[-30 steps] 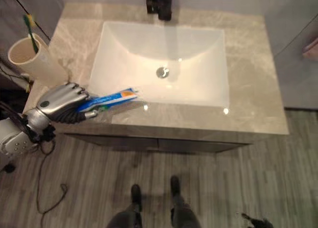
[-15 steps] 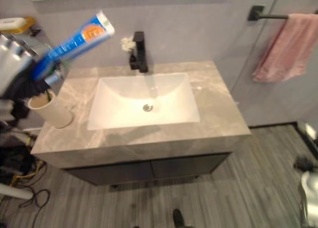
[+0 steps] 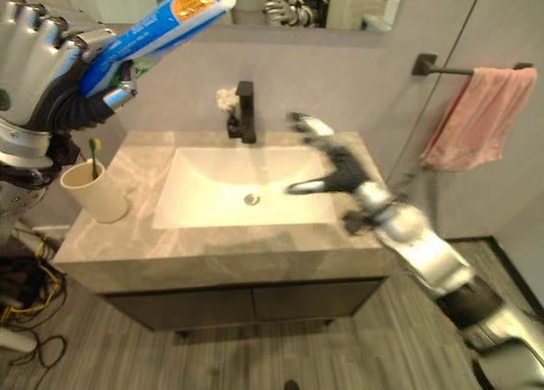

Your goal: Put brush and paste in cup on sink, flatten towel.

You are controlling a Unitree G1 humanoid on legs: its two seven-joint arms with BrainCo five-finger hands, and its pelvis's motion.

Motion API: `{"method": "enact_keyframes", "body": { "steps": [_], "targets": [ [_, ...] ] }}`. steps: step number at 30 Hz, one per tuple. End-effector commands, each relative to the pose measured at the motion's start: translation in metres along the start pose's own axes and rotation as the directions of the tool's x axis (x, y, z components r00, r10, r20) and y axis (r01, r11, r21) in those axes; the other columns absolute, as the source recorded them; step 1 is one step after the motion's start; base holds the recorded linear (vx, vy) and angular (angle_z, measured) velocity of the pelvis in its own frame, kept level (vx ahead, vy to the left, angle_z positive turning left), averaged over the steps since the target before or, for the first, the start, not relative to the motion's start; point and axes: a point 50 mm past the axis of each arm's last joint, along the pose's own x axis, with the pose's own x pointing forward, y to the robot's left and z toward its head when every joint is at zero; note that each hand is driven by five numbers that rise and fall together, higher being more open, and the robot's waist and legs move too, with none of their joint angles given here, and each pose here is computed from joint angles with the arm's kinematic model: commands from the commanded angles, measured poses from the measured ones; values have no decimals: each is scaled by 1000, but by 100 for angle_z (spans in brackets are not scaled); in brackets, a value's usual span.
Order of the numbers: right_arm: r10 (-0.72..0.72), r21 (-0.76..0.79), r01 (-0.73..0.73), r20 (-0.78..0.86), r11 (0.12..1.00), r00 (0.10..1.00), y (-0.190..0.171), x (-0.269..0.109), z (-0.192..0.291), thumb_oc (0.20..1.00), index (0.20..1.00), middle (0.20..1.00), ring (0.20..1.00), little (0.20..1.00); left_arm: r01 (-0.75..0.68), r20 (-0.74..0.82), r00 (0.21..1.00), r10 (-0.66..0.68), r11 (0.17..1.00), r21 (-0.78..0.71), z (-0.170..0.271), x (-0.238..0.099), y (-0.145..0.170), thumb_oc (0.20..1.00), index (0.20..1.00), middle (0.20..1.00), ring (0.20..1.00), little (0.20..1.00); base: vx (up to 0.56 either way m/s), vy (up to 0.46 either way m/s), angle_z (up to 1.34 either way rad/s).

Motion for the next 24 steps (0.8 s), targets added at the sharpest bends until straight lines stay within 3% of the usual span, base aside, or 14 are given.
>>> {"method": "enact_keyframes", "body": {
  "steps": [1,2,6,24],
  "targets": [
    [-103,116,85,159,990,982,-25,13,28,1000,1000,1000,1000,1000,-158,-53,986,157,987,-23,-9,17,17,200,200,200,200,200,26,-3,20],
    [-120,267,59,218,962,969,-13,29,31,1000,1000,1000,1000,1000,-189,-44,982,186,980,-68,-2,20,14,200,200,200,200,200,30,-2,29],
    [-178,354,59,315,933,932,-5,48,45,1000,1000,1000,1000,1000,-216,-30,976,214,970,-114,4,24,12,200,200,200,200,200,32,7,23],
    [-182,406,5,397,914,900,12,74,64,1000,1000,1000,1000,1000,-163,40,983,180,950,-267,27,19,7,200,200,200,200,200,12,4,5]
  ]
}}
